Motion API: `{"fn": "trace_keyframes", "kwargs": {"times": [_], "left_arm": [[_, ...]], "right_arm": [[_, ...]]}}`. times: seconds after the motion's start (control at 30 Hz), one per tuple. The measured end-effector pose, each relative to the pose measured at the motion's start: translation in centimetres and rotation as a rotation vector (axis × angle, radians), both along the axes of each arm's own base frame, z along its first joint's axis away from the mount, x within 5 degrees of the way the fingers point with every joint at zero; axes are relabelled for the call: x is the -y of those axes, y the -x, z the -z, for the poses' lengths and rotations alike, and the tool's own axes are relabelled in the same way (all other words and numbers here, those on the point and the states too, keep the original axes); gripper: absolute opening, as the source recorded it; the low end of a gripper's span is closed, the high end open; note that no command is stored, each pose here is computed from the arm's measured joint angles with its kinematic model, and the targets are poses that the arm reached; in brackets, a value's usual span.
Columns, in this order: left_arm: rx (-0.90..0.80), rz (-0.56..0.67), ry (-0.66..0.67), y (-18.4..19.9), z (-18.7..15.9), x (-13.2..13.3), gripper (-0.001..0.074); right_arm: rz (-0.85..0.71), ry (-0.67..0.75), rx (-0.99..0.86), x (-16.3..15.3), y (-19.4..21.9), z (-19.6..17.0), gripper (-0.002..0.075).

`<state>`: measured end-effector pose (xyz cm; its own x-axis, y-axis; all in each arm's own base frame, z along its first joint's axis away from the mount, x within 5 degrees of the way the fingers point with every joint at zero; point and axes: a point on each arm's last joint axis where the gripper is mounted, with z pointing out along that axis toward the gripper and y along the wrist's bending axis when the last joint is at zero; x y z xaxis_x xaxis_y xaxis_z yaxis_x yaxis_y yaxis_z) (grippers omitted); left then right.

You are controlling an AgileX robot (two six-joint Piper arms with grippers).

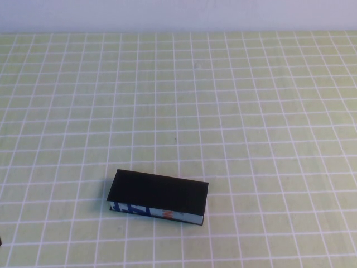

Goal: Return glasses to glasses case

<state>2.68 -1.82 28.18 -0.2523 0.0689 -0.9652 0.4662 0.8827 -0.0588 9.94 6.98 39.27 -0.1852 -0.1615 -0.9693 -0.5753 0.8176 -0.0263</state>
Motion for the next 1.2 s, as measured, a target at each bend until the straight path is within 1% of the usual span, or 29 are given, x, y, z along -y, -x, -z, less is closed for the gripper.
{"fn": "trace_keyframes", "kwargs": {"times": [0.13,0.27,0.37,0.5,1.2], "left_arm": [[0.005,0.000,0.002,0.0,0.0,0.0,-0.0003],[0.004,-0.001,0.004,0.0,0.0,0.0,-0.0003],[0.004,-0.001,0.004,0.0,0.0,0.0,-0.0003],[0.004,-0.001,0.004,0.0,0.0,0.0,-0.0003],[0.002,-0.001,0.004,0.0,0.0,0.0,-0.0003]], "right_arm": [[0.006,-0.077,0.046,1.8,2.5,3.6,-0.0018],[0.006,-0.105,0.073,3.0,4.1,6.7,-0.0018],[0.010,-0.095,0.106,3.4,4.6,7.9,-0.0018],[0.017,-0.069,0.135,3.7,4.8,8.4,-0.0018],[0.017,-0.072,0.143,3.7,4.8,8.3,-0.0018]]}}
